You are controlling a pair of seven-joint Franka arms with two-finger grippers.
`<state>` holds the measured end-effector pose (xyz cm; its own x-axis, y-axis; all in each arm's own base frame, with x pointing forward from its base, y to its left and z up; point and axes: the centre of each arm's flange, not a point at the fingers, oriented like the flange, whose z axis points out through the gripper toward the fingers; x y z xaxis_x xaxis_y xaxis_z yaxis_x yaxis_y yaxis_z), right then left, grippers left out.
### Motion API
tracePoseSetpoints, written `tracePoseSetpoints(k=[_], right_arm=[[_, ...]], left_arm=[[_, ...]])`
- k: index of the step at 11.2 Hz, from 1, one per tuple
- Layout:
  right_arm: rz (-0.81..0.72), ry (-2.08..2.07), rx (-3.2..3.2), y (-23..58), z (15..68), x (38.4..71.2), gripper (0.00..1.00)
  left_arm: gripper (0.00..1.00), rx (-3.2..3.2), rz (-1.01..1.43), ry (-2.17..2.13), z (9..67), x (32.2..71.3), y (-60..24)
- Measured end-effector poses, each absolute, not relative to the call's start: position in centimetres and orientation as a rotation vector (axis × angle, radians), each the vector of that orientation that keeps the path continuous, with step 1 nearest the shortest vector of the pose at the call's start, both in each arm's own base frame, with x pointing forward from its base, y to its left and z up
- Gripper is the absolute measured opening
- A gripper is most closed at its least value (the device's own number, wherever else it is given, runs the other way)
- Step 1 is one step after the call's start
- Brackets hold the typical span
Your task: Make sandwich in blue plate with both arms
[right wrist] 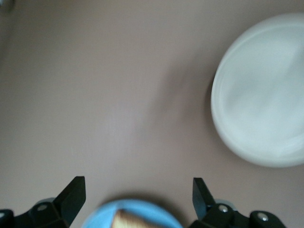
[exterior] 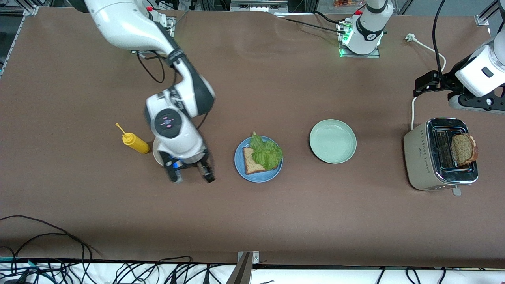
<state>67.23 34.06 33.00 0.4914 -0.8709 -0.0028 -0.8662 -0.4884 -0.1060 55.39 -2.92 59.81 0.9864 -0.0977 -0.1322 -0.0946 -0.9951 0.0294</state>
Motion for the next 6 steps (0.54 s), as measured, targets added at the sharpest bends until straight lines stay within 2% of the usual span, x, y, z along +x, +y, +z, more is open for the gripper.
tracePoseSetpoints(k=[3,6], right_arm=[[-0.117,1.603,-2.643,23.2,35.0,71.1,1.0],[-0.06,1.596,-2.715,15.4,34.8,72.5,1.0]], left_arm=[[1.0,3.108,-0.208,-0.151,59.8,55.4,-2.9],[1.0,3.108,-0.207,-0.151,59.8,55.4,-2.9]])
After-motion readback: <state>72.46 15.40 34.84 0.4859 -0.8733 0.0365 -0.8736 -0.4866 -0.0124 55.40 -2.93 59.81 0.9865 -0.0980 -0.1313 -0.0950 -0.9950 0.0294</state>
